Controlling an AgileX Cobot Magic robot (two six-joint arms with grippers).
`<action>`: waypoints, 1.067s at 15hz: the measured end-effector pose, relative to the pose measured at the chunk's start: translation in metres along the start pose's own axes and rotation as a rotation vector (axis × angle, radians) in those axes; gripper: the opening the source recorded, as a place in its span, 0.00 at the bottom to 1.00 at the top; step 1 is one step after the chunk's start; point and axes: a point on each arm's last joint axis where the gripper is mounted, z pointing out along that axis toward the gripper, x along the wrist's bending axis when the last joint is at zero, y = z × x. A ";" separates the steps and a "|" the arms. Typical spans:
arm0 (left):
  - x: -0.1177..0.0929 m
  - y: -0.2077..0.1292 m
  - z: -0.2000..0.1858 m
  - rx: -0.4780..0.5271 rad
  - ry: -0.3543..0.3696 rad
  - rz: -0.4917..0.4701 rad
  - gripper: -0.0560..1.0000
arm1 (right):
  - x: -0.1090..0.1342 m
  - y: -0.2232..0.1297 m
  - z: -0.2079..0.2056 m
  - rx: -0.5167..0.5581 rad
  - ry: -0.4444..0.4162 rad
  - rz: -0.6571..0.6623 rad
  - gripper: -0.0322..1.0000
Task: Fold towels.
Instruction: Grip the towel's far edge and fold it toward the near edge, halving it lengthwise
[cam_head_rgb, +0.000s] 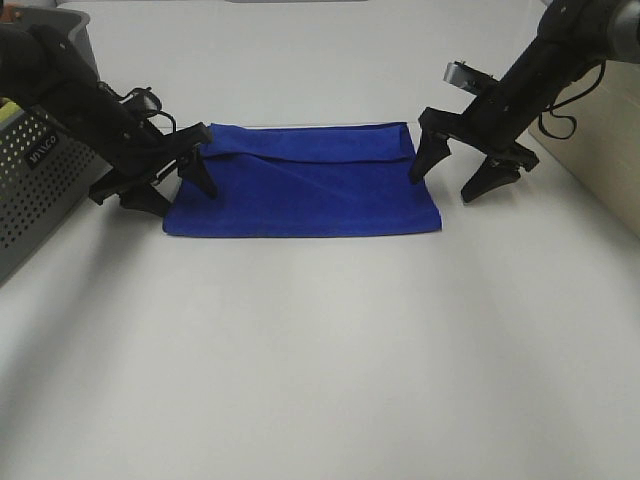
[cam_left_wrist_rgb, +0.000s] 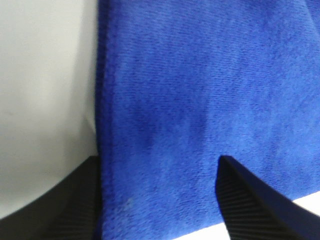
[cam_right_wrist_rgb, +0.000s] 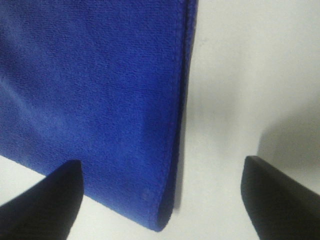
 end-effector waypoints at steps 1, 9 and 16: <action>-0.003 -0.001 0.003 0.001 -0.007 0.003 0.61 | 0.004 0.000 0.002 -0.001 0.000 -0.009 0.78; -0.007 -0.004 0.012 -0.008 -0.002 0.030 0.18 | 0.010 -0.008 0.035 0.083 0.054 0.038 0.39; -0.009 -0.015 0.009 0.104 0.017 0.096 0.09 | 0.013 -0.015 0.038 0.154 0.062 0.097 0.03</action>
